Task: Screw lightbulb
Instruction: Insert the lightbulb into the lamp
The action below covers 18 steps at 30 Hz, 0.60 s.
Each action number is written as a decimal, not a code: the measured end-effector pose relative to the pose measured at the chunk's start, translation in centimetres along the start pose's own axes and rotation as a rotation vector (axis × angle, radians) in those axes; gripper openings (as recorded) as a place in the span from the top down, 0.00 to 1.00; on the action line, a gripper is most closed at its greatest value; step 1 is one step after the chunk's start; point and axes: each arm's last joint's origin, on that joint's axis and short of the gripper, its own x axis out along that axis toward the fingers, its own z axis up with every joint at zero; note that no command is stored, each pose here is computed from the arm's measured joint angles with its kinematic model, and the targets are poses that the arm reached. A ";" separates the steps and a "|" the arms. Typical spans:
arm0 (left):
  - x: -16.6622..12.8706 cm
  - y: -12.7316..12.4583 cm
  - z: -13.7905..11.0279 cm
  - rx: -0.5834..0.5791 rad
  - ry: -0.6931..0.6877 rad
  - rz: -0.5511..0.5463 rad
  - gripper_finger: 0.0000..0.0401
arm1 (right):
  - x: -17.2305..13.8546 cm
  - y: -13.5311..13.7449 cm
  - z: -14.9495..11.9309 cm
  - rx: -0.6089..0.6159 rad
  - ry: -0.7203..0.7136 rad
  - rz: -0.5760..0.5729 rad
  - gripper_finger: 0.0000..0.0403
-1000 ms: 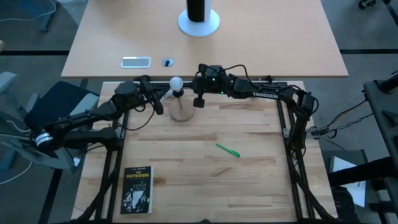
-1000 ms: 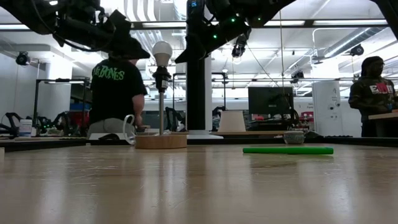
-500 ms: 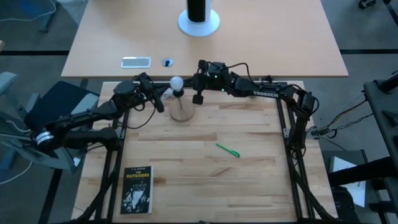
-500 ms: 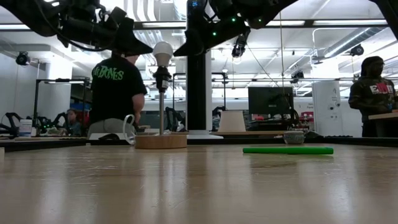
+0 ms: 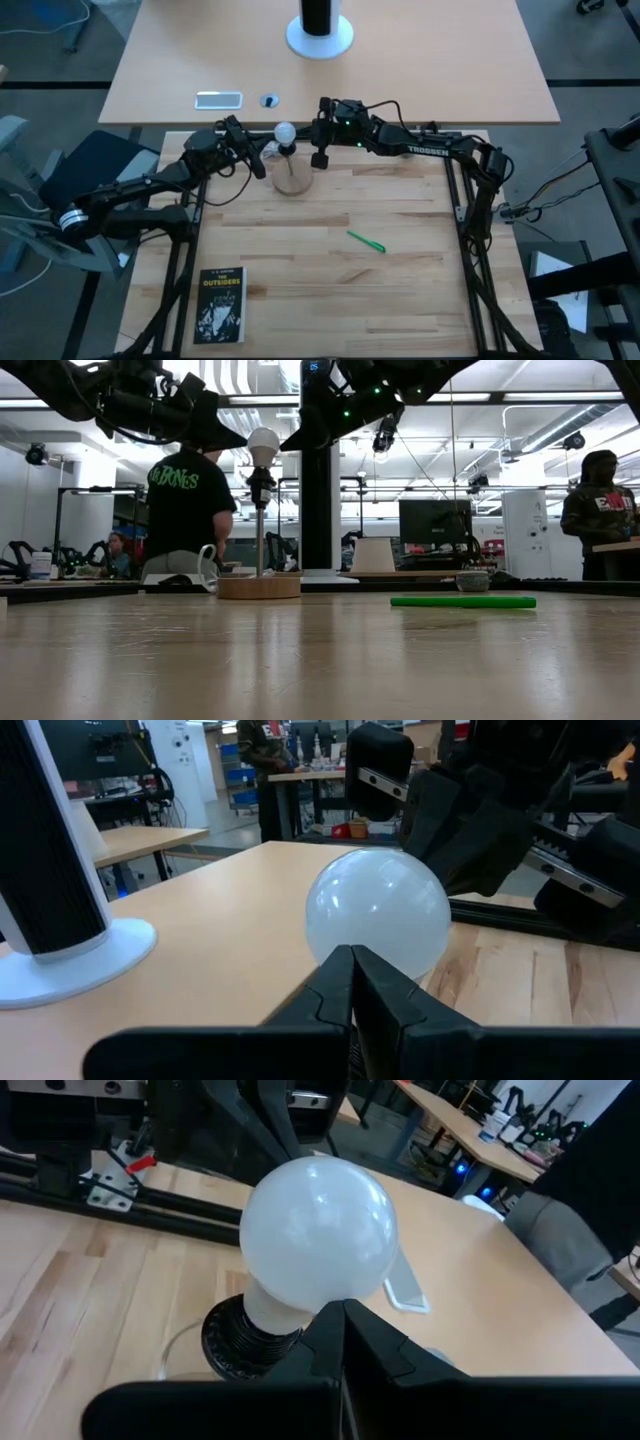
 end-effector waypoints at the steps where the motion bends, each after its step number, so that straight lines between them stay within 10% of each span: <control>1: 0.0 0.0 0.0 0.000 0.001 0.000 1.00 | 0.0 0.0 0.0 0.000 0.001 0.001 1.00; 18: -0.7 -0.1 -0.3 -0.022 0.074 0.010 1.00 | 0.0 0.3 -0.7 0.032 0.066 0.028 1.00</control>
